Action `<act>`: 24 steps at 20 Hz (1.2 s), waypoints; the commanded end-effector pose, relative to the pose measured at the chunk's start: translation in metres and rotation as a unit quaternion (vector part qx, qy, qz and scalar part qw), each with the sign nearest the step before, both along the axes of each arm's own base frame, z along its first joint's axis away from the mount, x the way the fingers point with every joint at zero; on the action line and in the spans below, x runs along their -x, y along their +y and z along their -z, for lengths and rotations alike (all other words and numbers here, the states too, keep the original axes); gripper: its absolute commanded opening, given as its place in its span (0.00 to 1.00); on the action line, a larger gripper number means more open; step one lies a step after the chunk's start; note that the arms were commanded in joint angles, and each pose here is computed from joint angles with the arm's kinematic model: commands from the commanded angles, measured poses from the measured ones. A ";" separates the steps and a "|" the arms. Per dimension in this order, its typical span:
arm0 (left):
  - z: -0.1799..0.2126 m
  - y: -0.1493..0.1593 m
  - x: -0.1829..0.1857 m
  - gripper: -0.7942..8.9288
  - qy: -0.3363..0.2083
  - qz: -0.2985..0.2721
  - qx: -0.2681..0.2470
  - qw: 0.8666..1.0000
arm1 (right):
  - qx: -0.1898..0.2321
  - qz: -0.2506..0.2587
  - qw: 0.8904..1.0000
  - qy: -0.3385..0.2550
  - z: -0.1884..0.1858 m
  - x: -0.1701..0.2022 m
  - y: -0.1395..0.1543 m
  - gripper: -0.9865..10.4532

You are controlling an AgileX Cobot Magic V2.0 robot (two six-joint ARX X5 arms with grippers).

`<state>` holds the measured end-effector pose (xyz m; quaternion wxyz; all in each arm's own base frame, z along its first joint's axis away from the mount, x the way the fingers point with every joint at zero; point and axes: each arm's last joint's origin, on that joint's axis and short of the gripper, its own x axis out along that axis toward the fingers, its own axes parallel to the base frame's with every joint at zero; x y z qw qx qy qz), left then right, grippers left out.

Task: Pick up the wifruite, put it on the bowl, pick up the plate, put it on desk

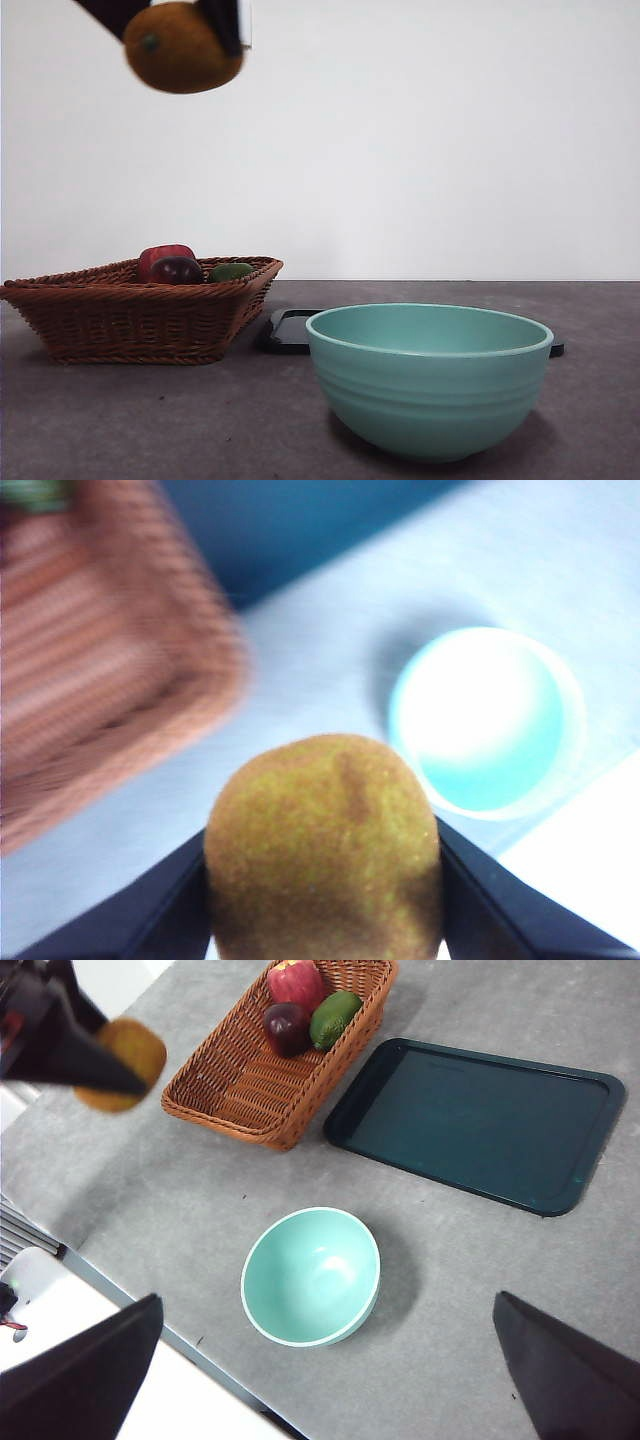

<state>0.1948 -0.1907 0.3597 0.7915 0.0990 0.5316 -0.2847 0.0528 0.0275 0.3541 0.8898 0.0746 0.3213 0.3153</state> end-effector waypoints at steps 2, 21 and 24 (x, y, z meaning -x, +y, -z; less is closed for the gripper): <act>0.002 -0.023 0.009 0.30 0.002 0.024 0.013 1.000 | -0.003 -0.008 1.000 -0.005 -0.004 0.002 0.000 0.61; 0.123 -0.141 0.001 0.30 0.061 0.106 -0.056 0.991 | -0.022 -0.031 0.999 -0.016 -0.005 0.023 -0.004 0.61; 0.138 -0.150 0.001 0.30 0.066 0.112 -0.064 0.989 | -0.022 -0.031 0.999 -0.016 -0.005 0.023 -0.004 0.61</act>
